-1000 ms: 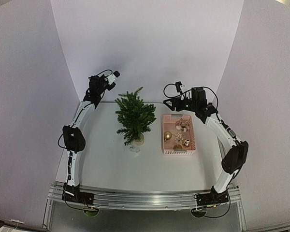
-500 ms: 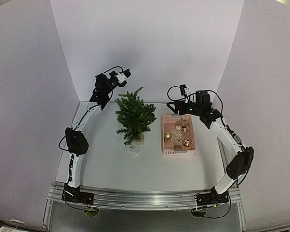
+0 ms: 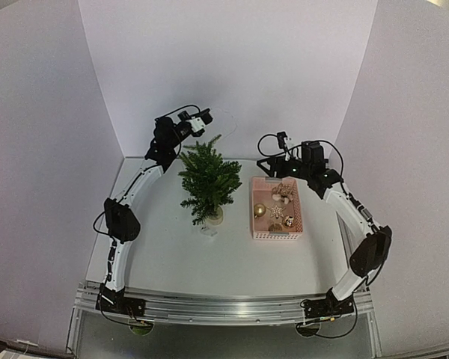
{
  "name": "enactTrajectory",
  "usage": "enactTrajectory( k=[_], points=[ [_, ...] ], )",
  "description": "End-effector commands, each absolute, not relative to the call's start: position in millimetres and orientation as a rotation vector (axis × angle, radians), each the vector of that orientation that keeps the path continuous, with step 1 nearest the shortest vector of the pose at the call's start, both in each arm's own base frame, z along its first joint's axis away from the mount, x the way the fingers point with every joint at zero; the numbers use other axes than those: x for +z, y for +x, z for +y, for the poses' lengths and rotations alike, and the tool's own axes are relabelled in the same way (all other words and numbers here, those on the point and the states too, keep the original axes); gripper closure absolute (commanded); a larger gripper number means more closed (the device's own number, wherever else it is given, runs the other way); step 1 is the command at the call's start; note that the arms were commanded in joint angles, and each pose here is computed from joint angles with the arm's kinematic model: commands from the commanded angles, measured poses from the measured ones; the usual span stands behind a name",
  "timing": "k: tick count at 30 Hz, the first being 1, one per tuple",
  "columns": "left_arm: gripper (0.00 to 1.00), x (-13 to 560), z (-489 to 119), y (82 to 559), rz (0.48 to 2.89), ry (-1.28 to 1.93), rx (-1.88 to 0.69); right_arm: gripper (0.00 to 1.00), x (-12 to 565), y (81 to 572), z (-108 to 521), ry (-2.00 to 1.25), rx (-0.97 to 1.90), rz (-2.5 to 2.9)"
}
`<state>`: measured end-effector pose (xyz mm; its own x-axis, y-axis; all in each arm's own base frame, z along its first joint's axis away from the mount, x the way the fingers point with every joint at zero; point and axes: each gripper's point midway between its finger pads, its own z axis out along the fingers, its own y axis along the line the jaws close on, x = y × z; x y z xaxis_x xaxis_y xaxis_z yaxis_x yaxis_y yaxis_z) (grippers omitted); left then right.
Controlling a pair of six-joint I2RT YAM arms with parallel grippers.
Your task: Decorate the small christmas tree
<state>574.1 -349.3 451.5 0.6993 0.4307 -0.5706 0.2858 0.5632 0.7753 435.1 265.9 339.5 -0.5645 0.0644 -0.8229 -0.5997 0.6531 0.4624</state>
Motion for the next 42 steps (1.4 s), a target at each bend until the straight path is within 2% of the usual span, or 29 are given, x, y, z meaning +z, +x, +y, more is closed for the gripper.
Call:
enactTrajectory(
  k=[1, 8, 20, 29, 35, 42],
  points=[
    [1.0, 560, -323, 515, 0.612, 0.892, 0.157, 0.35, 349, 436, 275, -0.437, 0.978, 1.948],
    [1.0, 570, -334, 485, 0.592, 0.974, 0.09, 0.35, 347, 440, 278, -0.437, 0.984, 1.941],
    [1.0, 498, -378, 442, 0.786, 1.317, -0.048, 0.35, 342, 438, 278, -0.439, 0.986, 1.942],
    [1.0, 473, -401, 411, 0.83, 1.428, -0.034, 0.34, 333, 441, 270, -0.39, 0.935, 1.965],
    [1.0, 472, -398, 401, 0.853, 1.45, -0.02, 0.34, 334, 458, 277, -0.356, 0.96, 1.971],
    [1.0, 441, -400, 382, 0.94, 1.565, -0.068, 0.34, 321, 463, 276, -0.293, 0.969, 2.013]
  ],
)
